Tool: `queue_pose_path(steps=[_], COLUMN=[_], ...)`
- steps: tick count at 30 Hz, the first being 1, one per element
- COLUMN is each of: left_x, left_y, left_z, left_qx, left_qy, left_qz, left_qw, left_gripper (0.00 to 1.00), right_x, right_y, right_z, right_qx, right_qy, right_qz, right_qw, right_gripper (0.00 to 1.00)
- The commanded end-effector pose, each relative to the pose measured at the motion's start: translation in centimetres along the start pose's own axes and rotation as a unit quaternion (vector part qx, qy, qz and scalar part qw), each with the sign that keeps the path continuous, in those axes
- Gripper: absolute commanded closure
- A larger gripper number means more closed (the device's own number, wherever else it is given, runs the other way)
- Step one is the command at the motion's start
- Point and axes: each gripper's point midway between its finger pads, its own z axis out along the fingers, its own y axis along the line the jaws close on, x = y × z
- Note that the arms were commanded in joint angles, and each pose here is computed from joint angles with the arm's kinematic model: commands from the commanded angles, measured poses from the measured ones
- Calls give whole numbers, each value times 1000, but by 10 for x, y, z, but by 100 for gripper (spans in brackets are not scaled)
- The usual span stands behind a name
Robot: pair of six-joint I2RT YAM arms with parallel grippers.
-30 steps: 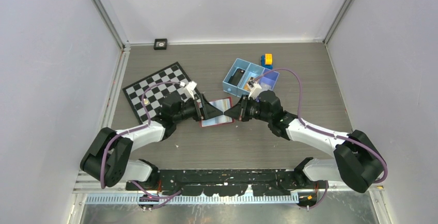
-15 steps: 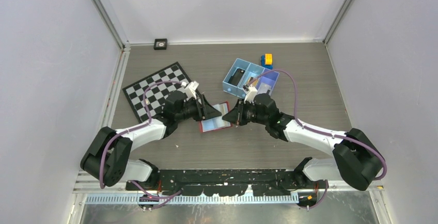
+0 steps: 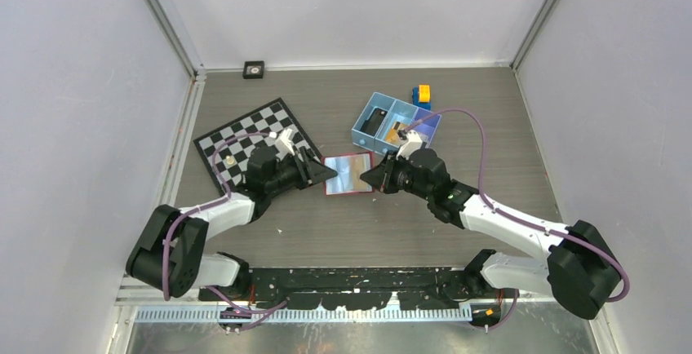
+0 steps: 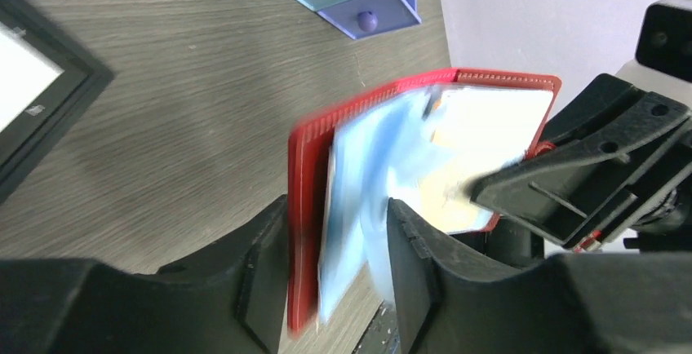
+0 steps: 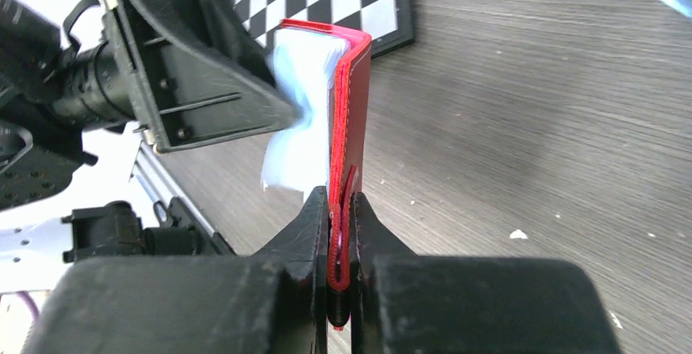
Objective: Take the credit cards out of the card holder
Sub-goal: Pick up the card holder from the center of the board.
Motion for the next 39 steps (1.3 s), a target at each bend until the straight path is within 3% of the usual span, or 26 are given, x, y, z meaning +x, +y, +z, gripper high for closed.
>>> queue_pose_path(steps=[1, 5, 8, 12, 14, 18, 21, 26, 31, 35, 39], left_x=[-23, -25, -25, -24, -21, -10, 1, 1, 1, -4, -16], left_y=[-11, 11, 3, -11, -18, -17, 6, 7, 45, 63, 60], left_z=[-18, -22, -21, -18, -14, -1, 5, 5, 4, -2, -13], left_qx=[48, -10, 12, 62, 78, 61, -31, -52, -139, -148, -145], left_qy=[-64, -71, -65, -57, -48, -22, 2, 0, 10, -2, -38], left_qz=[-6, -25, -16, -14, -7, 4, 10, 33, -2, -44, -44], left_qw=[997, 997, 998, 996, 996, 998, 999, 998, 990, 988, 988], left_gripper=[51, 40, 28, 18, 1, 0, 0, 0, 7, 17, 20], right_x=[-27, -29, -30, -28, -26, -24, -24, -27, -33, -41, -47], right_y=[-8, -10, -6, 1, 4, 12, 14, 14, 12, 10, 2], right_z=[-1, -1, -2, -1, 0, 3, 2, -2, -9, -17, -22], right_qx=[25, 15, -2, -23, -31, -56, -61, -58, -58, -59, -45], right_qy=[-49, -50, -47, -41, -36, -27, -29, -38, -55, -74, -89], right_qz=[13, 29, 31, 32, 32, 35, 36, 36, 43, 48, 56], right_qw=[998, 998, 998, 998, 998, 997, 997, 997, 996, 994, 993], right_gripper=[99, 99, 99, 99, 99, 99, 99, 99, 100, 100, 100])
